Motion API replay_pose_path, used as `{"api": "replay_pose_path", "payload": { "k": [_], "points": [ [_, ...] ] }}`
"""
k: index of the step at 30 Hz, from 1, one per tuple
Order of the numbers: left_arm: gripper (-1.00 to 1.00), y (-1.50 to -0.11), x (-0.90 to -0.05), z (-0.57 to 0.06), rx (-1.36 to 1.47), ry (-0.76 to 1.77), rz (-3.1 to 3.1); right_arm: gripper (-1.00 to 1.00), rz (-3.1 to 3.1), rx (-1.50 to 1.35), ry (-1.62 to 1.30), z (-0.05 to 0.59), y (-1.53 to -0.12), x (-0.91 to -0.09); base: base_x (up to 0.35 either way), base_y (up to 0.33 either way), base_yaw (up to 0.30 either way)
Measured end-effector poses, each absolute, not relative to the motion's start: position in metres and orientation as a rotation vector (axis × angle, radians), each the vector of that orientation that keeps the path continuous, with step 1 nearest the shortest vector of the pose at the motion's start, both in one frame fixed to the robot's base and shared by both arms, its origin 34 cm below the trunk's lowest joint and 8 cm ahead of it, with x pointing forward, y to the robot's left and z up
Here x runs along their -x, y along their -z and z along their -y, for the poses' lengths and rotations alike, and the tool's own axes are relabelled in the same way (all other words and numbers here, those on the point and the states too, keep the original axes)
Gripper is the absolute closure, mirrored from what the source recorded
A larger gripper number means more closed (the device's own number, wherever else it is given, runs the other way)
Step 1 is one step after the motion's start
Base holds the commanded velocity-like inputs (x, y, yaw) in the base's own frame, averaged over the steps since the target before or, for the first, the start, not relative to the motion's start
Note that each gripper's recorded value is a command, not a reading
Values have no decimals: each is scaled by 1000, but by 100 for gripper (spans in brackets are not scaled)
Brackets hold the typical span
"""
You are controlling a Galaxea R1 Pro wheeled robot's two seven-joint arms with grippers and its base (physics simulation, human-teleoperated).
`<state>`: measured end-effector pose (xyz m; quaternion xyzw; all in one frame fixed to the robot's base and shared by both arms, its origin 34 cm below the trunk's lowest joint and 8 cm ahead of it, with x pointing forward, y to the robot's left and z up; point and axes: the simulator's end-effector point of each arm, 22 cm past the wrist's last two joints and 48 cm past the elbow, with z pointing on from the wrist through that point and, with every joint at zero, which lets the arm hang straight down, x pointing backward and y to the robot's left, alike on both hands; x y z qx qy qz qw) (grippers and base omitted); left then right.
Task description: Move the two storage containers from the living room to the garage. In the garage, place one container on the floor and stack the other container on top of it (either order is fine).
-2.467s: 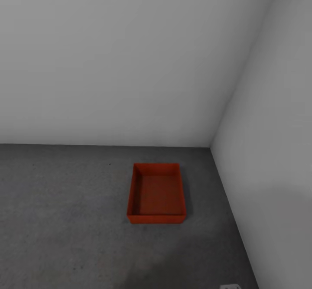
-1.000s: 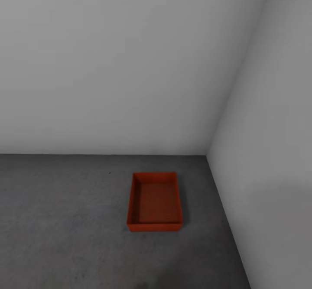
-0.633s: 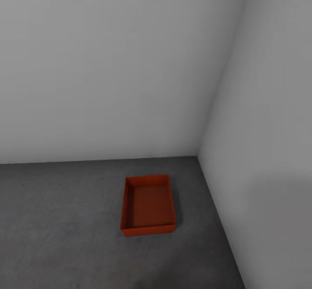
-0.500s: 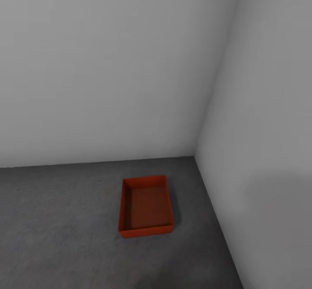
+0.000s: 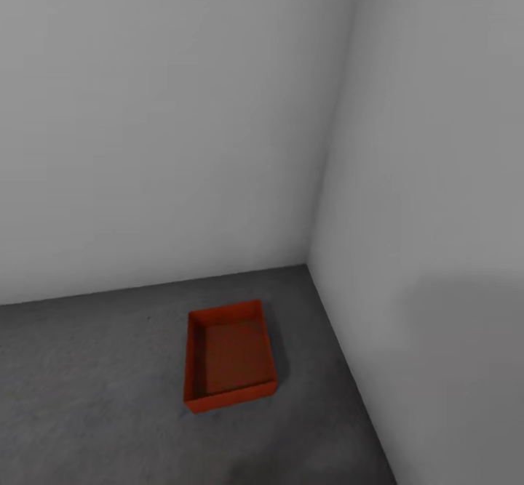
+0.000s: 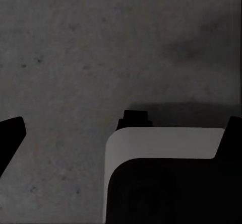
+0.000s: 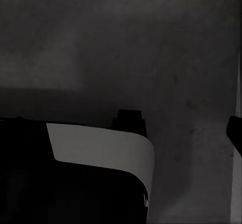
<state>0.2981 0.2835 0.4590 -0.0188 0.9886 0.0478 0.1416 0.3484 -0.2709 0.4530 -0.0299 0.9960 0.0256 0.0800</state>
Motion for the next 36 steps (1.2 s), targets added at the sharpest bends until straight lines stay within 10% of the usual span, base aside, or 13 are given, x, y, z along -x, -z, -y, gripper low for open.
{"api": "replay_pose_path", "payload": {
  "k": [36],
  "points": [
    [-100,-498,-315,-283,60,-133,-2808,-100,-2933,92,-74,271,-495,-366,0,0,-180]
  ]
}}
